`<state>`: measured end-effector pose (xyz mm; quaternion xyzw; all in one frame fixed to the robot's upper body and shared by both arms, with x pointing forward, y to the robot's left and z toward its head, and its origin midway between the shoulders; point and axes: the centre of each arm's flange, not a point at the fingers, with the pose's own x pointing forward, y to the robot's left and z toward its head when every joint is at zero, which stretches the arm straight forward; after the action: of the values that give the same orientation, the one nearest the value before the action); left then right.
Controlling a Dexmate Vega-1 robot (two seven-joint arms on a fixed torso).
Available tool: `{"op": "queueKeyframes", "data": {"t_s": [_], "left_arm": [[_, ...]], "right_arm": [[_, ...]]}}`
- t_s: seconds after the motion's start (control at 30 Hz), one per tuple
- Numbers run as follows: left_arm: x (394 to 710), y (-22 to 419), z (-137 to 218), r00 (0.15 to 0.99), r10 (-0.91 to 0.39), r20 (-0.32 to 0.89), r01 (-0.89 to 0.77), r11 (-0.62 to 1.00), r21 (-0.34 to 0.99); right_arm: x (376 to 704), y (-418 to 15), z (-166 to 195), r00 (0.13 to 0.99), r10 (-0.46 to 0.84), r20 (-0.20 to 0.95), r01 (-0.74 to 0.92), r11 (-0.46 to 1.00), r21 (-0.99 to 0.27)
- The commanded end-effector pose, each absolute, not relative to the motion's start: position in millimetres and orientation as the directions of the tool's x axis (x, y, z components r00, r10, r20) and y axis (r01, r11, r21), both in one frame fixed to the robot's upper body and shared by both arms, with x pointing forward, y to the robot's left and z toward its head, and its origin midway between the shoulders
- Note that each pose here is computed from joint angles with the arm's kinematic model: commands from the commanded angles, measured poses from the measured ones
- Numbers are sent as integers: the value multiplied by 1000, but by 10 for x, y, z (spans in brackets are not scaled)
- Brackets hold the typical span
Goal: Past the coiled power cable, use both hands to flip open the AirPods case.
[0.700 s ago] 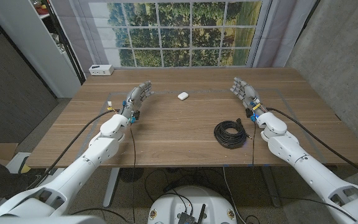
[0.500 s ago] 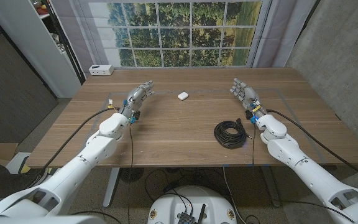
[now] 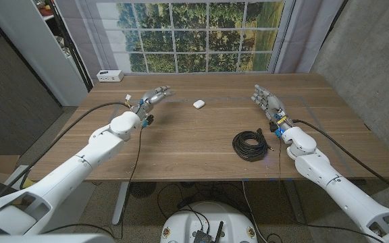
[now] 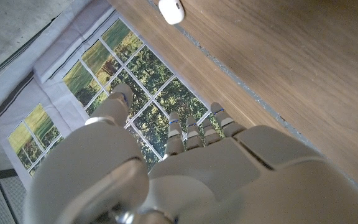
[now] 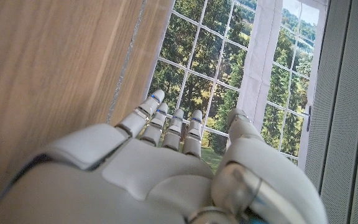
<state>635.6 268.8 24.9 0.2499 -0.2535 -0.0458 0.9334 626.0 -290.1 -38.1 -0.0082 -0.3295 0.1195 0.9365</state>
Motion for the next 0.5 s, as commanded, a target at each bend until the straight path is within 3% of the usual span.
{"op": "queueKeyframes", "data": {"t_s": [0.03,0.5], "left_arm": [[6508,2514,576,901,-130,414,-181,755,631],[6850,1839,592,904,-60,422,-269,688,674]], "right_arm": [[6199,-2953,-325,734,262,626,-217,965,-150],[6214,-3165,-267,722,285,631,-241,958,-157]]}}
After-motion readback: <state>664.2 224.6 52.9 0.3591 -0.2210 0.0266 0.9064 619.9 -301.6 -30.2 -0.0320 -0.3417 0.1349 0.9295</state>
